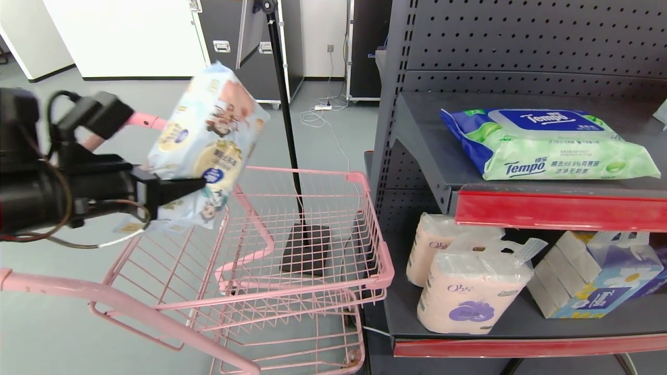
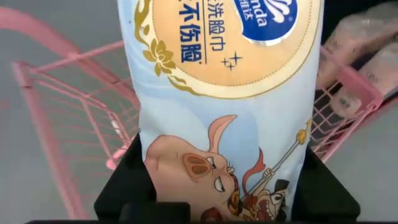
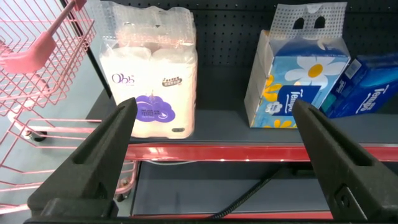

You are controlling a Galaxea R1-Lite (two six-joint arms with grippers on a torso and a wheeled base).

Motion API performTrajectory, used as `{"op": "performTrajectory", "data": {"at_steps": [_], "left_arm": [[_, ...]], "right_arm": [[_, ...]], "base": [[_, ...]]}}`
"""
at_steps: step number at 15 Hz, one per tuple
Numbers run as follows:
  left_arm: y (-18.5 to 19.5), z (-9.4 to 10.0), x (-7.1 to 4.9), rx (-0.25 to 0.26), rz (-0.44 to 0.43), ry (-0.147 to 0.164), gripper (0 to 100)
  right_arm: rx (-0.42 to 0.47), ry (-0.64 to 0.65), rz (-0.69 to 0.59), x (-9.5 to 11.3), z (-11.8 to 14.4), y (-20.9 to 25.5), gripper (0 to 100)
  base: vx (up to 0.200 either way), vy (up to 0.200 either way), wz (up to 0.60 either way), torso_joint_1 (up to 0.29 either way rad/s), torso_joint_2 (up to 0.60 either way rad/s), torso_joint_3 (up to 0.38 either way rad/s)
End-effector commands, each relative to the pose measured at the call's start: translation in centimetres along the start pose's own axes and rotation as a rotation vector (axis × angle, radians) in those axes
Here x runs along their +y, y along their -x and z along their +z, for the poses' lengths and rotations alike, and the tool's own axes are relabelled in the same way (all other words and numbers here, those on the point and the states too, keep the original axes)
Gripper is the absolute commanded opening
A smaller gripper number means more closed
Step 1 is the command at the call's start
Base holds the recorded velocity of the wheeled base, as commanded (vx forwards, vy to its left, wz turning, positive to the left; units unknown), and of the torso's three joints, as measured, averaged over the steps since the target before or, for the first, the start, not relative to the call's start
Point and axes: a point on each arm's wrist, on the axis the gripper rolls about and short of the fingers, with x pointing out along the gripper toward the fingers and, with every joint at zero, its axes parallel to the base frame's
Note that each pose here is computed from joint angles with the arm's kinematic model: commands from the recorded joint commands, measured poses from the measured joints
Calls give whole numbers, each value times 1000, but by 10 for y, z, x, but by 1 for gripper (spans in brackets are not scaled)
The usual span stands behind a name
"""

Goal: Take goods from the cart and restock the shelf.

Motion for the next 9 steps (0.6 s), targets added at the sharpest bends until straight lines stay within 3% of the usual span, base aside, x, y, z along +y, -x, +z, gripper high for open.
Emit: {"op": "performTrajectory", "data": {"at_steps": [1,2,3,4,5,7,9], "left_arm": [[121,-3,-34,-201,188,32,0],[138,-11,-45,-213,204,58,0],[138,-11,-45,-213,204,58,0],[172,-38,-75,-235,209,110,0],[189,-61,-93,-223,207,127,0],[199,-83,-105,-232,206,120,0],[207,-88,-112,-271,208,96,0]], "right_arm": [[-1,1,0,0,0,0,100],[-1,1,0,0,0,0,100],[-1,1,0,0,0,0,100],[-1,1,0,0,0,0,100],[-1,1,0,0,0,0,100],[-1,-1,-1,0,0,0,100],[-1,1,-1,0,0,0,100]], "base": [[0,0,0,0,0,0],[0,0,0,0,0,0],[0,0,0,0,0,0],[0,0,0,0,0,0],[0,0,0,0,0,0],[0,0,0,63,-271,-190],[0,0,0,124,-442,-308]]}}
